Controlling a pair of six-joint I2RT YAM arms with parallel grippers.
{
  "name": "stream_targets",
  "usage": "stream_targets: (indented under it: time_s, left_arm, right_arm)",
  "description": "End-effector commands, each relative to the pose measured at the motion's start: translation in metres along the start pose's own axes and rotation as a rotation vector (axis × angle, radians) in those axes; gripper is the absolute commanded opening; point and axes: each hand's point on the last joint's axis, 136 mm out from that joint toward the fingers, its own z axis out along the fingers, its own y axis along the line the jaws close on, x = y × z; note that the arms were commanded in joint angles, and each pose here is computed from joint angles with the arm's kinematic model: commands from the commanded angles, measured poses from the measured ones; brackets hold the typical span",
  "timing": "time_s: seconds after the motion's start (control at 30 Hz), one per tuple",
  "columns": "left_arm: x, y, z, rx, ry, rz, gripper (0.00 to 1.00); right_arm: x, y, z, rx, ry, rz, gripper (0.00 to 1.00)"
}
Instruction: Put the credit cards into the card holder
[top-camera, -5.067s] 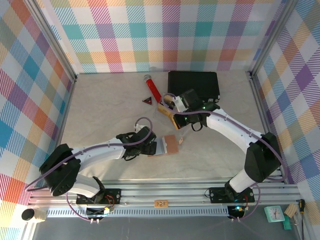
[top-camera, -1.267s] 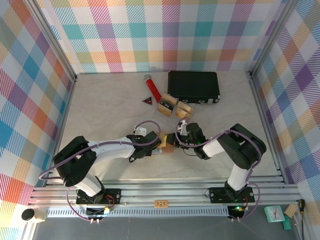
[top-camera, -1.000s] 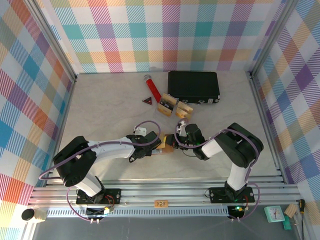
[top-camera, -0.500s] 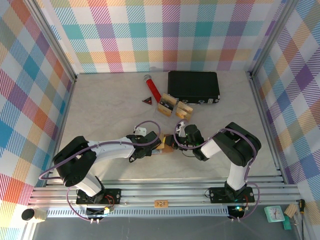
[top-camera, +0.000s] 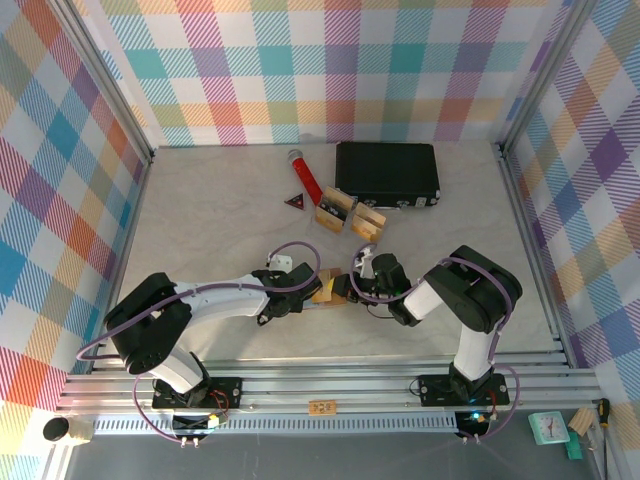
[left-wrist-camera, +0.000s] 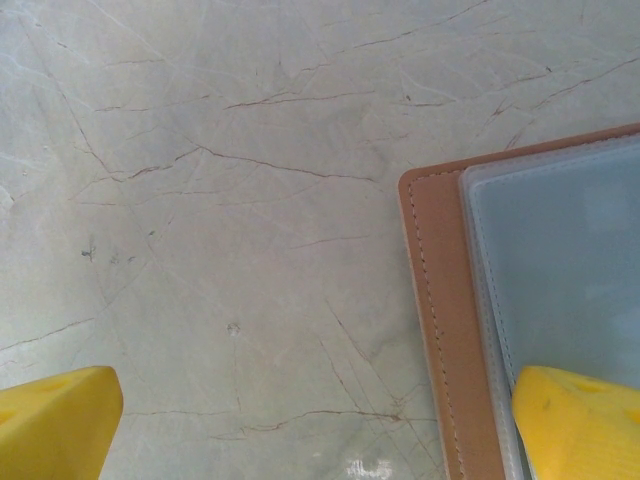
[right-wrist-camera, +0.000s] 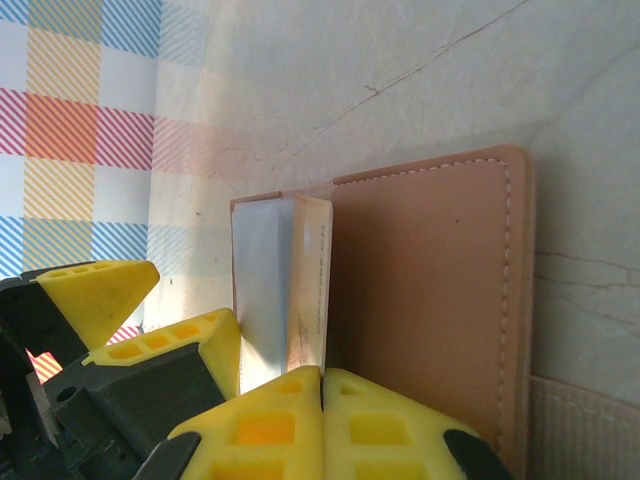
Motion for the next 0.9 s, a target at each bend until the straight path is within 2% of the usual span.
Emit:
stream_targets:
  time_s: [0.0,0.87]
  left_arm:
    - [0.011,0.01,0.0,-0.037,0.018,0.038,1.0]
    - [0.011,0.009,0.0,-0.033,0.019,0.038,1.0]
  right_arm:
    - [0.012,-0.008,0.003,0.011,0.049,0.007,0.0]
    - [0.016,-0.007,0.015,0.016,0.116,0.014,0.0]
